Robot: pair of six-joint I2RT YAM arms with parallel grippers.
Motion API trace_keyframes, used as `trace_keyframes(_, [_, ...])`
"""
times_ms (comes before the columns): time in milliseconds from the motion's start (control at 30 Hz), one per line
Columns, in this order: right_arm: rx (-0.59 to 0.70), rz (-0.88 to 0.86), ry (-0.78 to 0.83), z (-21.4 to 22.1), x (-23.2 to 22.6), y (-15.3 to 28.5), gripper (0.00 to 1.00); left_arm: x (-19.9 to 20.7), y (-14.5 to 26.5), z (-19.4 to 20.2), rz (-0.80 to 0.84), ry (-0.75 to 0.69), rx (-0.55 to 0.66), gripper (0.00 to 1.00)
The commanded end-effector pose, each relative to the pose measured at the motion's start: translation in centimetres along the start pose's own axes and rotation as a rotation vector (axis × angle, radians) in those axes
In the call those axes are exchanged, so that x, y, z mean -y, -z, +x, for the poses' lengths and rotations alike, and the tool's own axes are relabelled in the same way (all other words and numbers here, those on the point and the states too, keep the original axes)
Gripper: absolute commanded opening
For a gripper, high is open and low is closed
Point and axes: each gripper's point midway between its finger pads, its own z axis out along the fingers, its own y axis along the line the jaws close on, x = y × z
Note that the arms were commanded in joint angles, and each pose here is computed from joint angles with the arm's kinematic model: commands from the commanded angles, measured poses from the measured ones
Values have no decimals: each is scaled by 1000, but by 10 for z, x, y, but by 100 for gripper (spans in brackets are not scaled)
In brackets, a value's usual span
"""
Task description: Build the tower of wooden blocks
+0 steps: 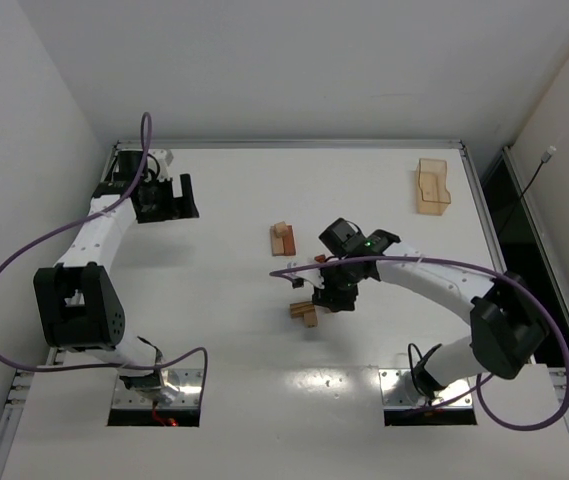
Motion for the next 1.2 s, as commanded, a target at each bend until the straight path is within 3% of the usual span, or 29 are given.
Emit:
trace_keyframes(0, [19,21,97,-5,10,-5,49,0,6,-11,14,-8,43,100])
trace_keyframes(767, [-123,-63,110,21,5,-58,43,-9,-4,-11,-25,0,17,100])
trace_keyframes(833, [-140,-51,120,24,5,-60,39,-9,-4,-11,-25,0,17,100])
trace_keyframes(867, [-141,-52,107,25,6,-62,30,-9,-4,-11,-25,0,17,100])
trace_keyframes(900, [-148,-45,108,26,7,-62,30,-9,-4,-11,-25,0,17,100])
trace_keyframes(933, [-148,-45,99,26,6,-62,11,-11,-4,-11,-34,0,18,100])
trace_keyframes(967, [-150,-30,93,25,9,-62,1,-11,-4,-11,-34,0,18,100])
trace_keyframes(1033, [-150,-29,77,25,8,-62,0,-11,-4,-11,-34,0,18,100])
trace_keyframes(1167, [-48,79,-3,-14,31,-30,0,-11,-4,-11,-34,0,18,100])
